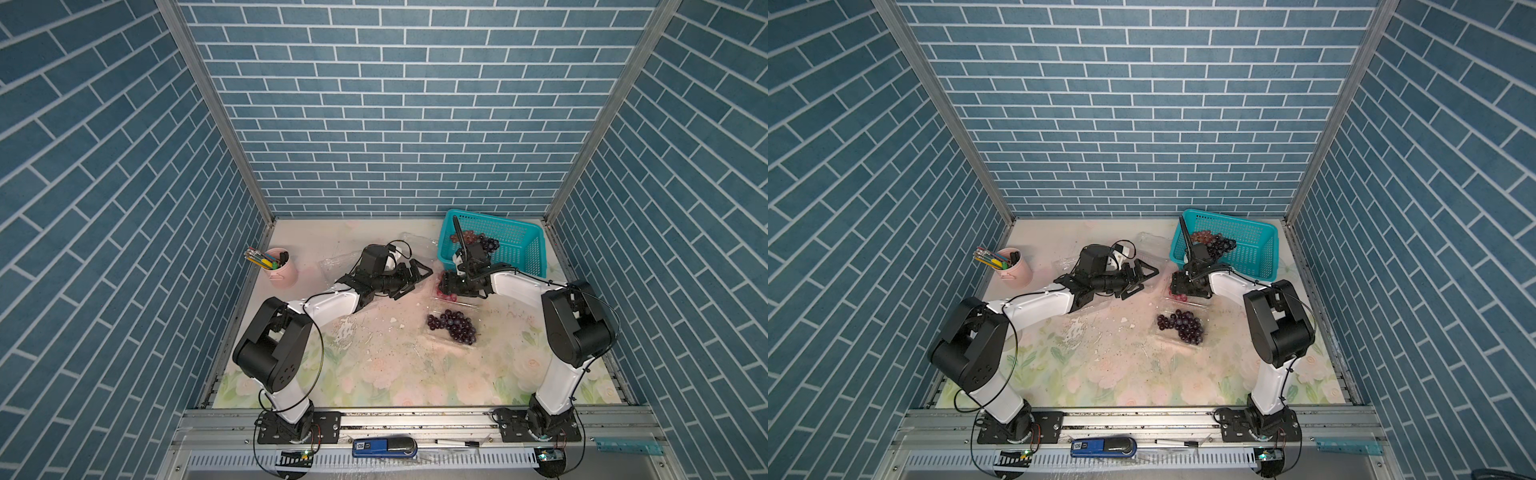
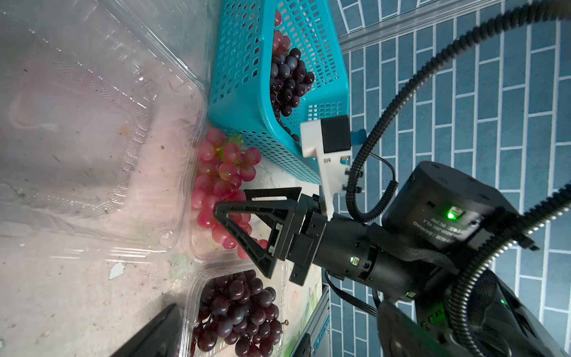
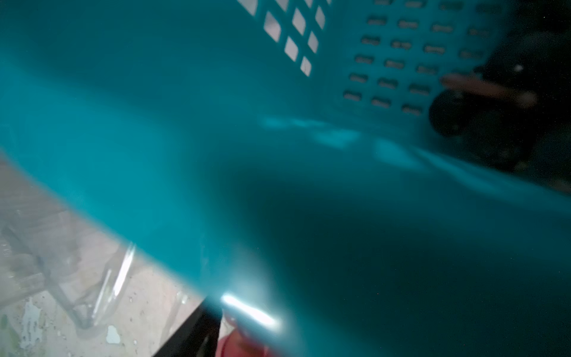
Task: Pack grapes into containers
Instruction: Pick up the grape from the packing box.
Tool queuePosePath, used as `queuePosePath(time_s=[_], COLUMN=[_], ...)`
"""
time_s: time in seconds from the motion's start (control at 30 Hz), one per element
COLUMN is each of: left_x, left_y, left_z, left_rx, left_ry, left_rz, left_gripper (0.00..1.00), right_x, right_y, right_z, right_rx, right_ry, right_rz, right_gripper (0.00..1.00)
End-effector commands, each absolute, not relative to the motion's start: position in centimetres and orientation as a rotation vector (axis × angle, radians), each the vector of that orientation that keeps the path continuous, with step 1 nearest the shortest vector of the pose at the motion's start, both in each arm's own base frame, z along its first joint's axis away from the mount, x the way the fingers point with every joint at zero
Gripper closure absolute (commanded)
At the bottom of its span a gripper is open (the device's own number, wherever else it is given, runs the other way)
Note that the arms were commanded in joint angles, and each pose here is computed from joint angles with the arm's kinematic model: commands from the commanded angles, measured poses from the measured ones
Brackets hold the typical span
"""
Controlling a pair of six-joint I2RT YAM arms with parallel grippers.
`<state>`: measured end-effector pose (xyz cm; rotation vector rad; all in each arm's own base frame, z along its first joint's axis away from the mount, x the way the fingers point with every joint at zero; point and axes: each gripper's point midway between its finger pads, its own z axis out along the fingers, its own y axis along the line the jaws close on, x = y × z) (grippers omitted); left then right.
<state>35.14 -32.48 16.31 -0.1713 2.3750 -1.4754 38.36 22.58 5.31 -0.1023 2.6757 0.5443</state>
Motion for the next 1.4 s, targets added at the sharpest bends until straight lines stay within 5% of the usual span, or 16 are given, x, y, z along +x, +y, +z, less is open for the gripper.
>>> queuePosePath(time_s=[0.0,0.33,0.73,1.37], left_x=[34.9,35.1,35.6,34.9], left_y=[-32.7,-32.7,-32.9,-32.4], left_z=[15.5,15.5,16.3,16.1], left_rx=[-0.149,-0.141,-0.125,-0.118], left_ry=[2.386,2.392,2.372,2.376], left_rz=[-1.484,-1.483,-1.488,-1.474], left_gripper=[0.0,0.0,0.0,0.0], right_x=[39.4,38.9,37.4,30.3], right_y=[23.7,23.9,23.7,23.6], right_z=[4.6,4.4,11.3,13.4], right_rx=[-0.062,-0.053,-0.089,-0.211], right_ry=[2.674,2.685,2.577,2.59], right_rz=[0.587,0.617,0.697,0.803], right_gripper=[0.29,0.7,0.75,0.77])
